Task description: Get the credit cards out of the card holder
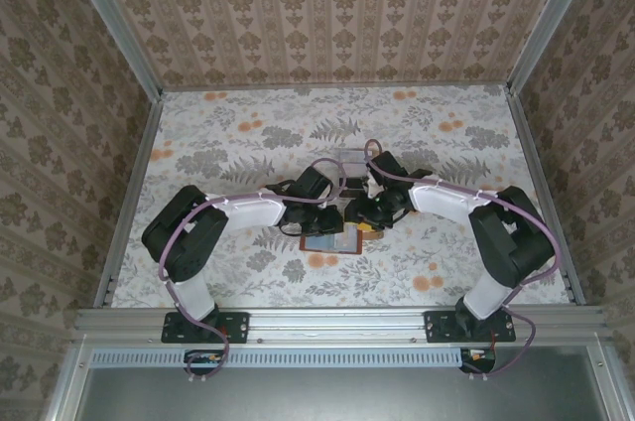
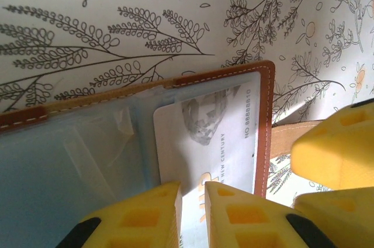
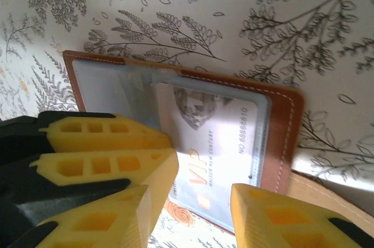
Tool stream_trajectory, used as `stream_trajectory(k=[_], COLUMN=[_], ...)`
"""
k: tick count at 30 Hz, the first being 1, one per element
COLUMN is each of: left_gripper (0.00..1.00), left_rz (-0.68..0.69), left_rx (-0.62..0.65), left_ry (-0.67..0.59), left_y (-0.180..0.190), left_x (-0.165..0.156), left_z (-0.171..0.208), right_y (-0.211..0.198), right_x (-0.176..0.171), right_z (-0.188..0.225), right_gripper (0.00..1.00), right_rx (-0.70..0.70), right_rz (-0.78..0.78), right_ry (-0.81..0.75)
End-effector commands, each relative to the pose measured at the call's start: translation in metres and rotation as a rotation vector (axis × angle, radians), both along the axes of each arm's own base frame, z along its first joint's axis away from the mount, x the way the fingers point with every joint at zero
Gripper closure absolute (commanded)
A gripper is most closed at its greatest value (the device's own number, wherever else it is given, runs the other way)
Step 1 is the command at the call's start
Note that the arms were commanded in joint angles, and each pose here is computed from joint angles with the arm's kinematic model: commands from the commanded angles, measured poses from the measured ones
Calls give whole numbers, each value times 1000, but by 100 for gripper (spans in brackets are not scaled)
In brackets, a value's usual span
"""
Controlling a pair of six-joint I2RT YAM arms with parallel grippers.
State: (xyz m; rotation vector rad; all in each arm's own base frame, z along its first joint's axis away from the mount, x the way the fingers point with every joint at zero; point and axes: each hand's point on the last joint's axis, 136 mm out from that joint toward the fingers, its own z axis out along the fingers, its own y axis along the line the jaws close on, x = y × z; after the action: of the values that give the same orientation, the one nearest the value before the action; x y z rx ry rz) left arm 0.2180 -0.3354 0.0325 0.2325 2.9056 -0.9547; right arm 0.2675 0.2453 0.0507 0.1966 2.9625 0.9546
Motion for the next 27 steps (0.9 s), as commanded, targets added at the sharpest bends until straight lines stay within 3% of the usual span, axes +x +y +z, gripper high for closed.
stream_trajectory(k=[1,13,27], left_gripper=[82,82,82], left_rz=[0,5,4], left_rx=[33,59,146], left_ry=[1,-7,-45], left_y=[5,11,27], left_x=[3,3,4], left_z=[-3,-4,-2], right_y=[12,3,-17], right_x=[0,-6,-8], right_z=[-3,-36,-44], right_gripper=[59,59,59], right_rx=[58,-17,-140], right_rz=[1,5,11], right_ry=[29,77,72])
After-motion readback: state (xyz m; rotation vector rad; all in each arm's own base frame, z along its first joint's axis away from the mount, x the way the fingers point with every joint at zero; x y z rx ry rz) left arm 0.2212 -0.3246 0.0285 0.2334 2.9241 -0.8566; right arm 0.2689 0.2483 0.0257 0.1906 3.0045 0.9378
